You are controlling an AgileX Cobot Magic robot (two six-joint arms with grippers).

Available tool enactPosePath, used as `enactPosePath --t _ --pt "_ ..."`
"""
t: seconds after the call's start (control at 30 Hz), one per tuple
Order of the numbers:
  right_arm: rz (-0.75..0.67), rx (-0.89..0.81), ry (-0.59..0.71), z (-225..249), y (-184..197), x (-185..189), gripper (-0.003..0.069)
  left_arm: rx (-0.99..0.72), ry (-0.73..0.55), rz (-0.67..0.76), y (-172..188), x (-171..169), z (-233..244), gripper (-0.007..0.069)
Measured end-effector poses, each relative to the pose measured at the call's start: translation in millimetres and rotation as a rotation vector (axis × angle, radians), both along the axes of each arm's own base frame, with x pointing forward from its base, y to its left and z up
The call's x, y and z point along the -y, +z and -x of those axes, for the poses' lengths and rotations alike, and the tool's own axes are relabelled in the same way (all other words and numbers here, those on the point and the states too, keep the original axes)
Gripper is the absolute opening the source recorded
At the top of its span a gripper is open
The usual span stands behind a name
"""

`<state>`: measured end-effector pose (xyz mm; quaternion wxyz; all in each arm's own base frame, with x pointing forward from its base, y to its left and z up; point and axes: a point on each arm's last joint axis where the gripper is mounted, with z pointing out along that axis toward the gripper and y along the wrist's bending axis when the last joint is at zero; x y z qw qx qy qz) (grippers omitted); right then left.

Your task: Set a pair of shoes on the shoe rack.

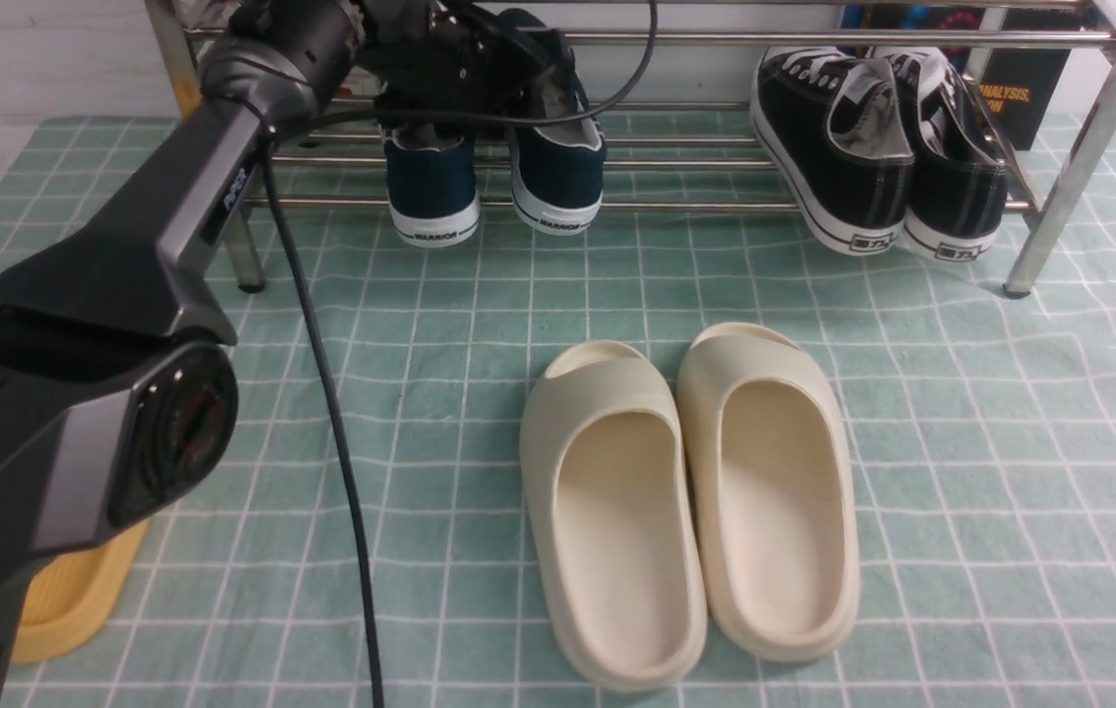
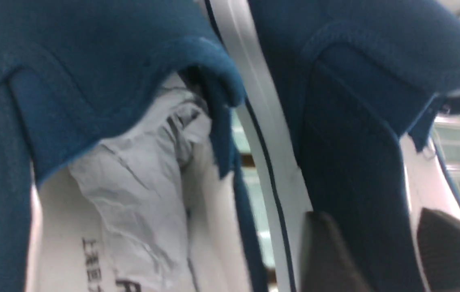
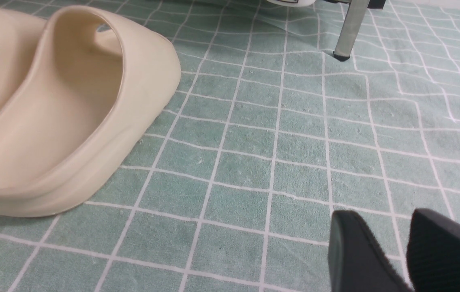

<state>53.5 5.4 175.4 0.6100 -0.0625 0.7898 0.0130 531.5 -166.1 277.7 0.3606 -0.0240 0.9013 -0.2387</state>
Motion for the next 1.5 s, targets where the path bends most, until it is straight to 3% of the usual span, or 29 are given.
enactPosePath --t 0.13,0.23,0.4,0.5,0.63,0.73,0.87,0.97,1.1,1.23,1.37,1.5 --pt "0.000 0.000 0.000 0 0 0 0.0239 -0.029 -0.024 -0.016 19 -2 12 0.0423" --pt "0.000 0.000 0.000 0 0 0 0.0239 -0.042 -0.038 -0.041 37 -6 23 0.0411" --pt "0.000 0.000 0.000 0 0 0 0.0239 -0.064 -0.053 -0.084 64 -12 41 0.0296" --pt "0.000 0.000 0.000 0 0 0 0.0239 -0.117 -0.060 -0.073 61 -8 45 0.0165" --pt "0.000 0.000 0.000 0 0 0 0.0239 -0.140 -0.086 -0.097 44 11 45 0.0129" --pt "0.000 0.000 0.000 0 0 0 0.0239 -0.119 -0.098 -0.158 34 29 45 0.0179" --pt "0.000 0.000 0.000 0 0 0 0.0239 -0.044 -0.013 -0.202 30 45 43 0.0372" --pt "0.000 0.000 0.000 0 0 0 0.0239 0.004 0.035 -0.172 33 46 38 0.0476" --pt "0.000 0.000 0.000 0 0 0 0.0239 0.010 0.047 -0.165 27 47 34 0.0515" --pt "0.000 0.000 0.000 0 0 0 0.0239 -0.011 0.077 -0.167 14 50 31 0.0468" --pt "0.000 0.000 0.000 0 0 0 0.0239 -0.026 0.081 -0.184 0 51 26 0.0356" --pt "0.000 0.000 0.000 0 0 0 0.0239 -0.043 0.091 -0.221 -7 47 24 0.0104"
